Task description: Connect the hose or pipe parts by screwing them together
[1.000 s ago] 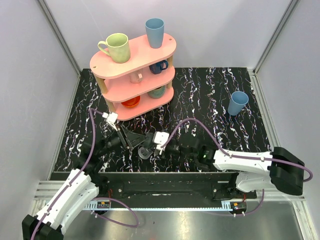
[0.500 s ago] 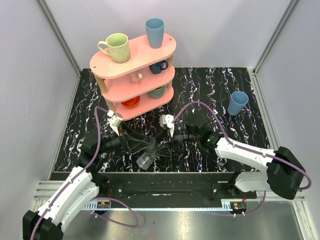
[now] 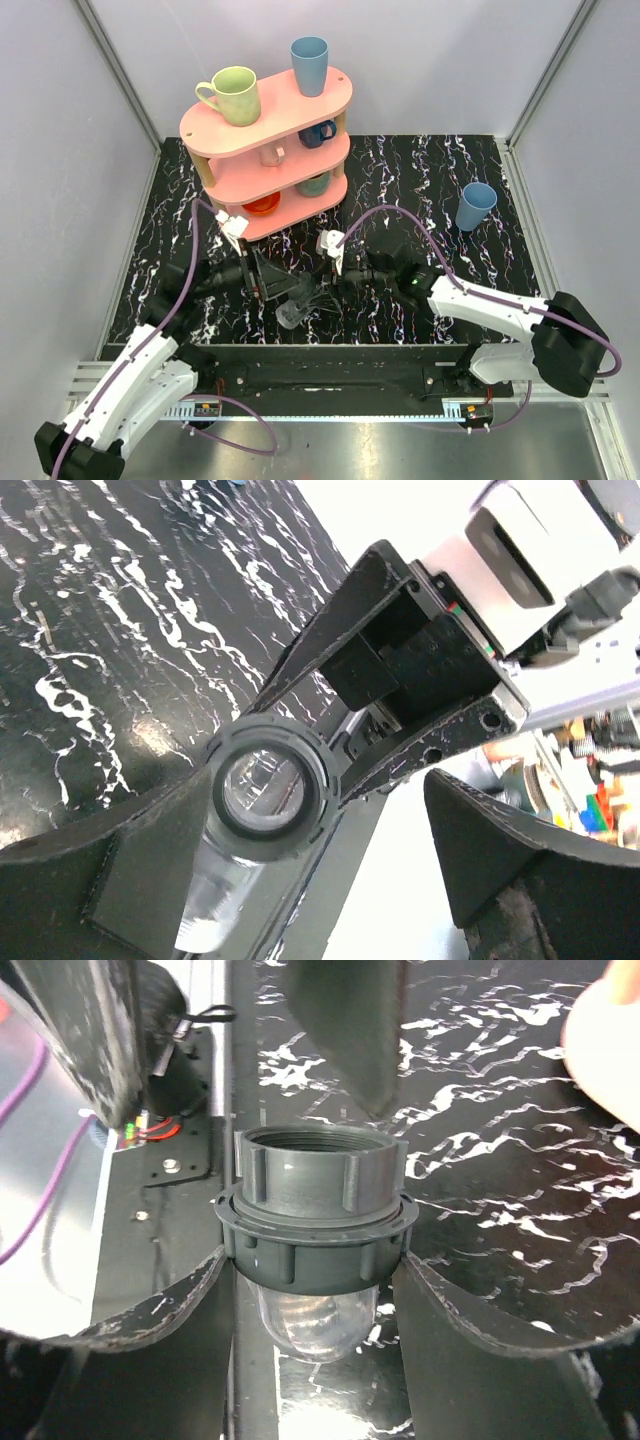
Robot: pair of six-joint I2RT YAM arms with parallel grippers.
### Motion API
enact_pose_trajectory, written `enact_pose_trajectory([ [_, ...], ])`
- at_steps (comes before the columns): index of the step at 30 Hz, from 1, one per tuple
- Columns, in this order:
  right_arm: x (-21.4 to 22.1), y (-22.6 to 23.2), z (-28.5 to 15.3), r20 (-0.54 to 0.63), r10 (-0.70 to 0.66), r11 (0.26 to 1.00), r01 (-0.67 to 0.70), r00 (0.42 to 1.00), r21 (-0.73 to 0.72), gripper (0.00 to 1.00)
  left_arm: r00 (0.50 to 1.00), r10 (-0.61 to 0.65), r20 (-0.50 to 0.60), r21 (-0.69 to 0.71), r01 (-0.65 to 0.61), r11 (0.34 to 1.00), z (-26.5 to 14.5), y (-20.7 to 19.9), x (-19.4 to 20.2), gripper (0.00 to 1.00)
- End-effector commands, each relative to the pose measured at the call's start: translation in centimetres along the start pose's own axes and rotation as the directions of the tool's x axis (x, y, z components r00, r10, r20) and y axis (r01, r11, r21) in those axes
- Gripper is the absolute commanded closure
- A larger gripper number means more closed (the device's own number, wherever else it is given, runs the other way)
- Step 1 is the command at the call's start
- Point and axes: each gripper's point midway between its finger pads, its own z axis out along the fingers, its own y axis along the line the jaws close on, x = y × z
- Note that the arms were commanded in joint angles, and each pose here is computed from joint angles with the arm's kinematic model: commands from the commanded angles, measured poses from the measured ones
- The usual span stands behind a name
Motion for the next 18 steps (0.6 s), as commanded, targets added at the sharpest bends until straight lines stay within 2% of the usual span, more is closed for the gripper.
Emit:
enact_pose_trajectory([
  [1,-4.9,-2.5,-1.1,0.119,-0.161,0.969,0.134,0.98,0.207,1.0,0.977,-0.165,0.135,-0.175,0.188,0.967,-1.0,0.9,-2.6,0.09],
  [2,-5.3,-2.9,-1.4,0.126,-0.206,0.954,0.17,0.97,0.248,1.0,0.972,-0.207,0.113,-0.215,0.227,0.95,-1.2,1.4,-1.8,0.09],
  [4,-6.2,-3.4,-2.0,0.142,-0.285,0.905,0.217,0.948,0.367,1.0,0.966,-0.22,0.136,-0.283,0.25,0.926,-1.7,2.0,-2.4,0.09],
  [8,-7.6,-2.8,-2.6,0.077,-0.489,0.765,0.384,0.869,0.517,1.0,0.955,-0.239,0.177,-0.358,0.289,0.888,-3.0,2.3,-2.6,0.09],
  [12,-7.9,-2.3,-2.7,0.017,-0.574,0.665,0.454,0.819,0.593,1.0,0.927,-0.286,0.241,-0.328,0.355,0.875,-3.4,1.3,-3.6,0.07],
  [16,-8.8,-1.5,-2.3,-0.022,-0.647,0.572,0.503,0.763,0.648,1.0,0.903,-0.357,0.24,-0.287,0.417,0.862,-3.2,0.3,-3.7,0.07],
  [18,-9.3,-1.5,-2.3,-0.033,-0.656,0.542,0.5,0.754,0.676,1.0,0.895,-0.378,0.238,-0.25,0.432,0.867,-3.1,-0.4,-3.8,0.06],
])
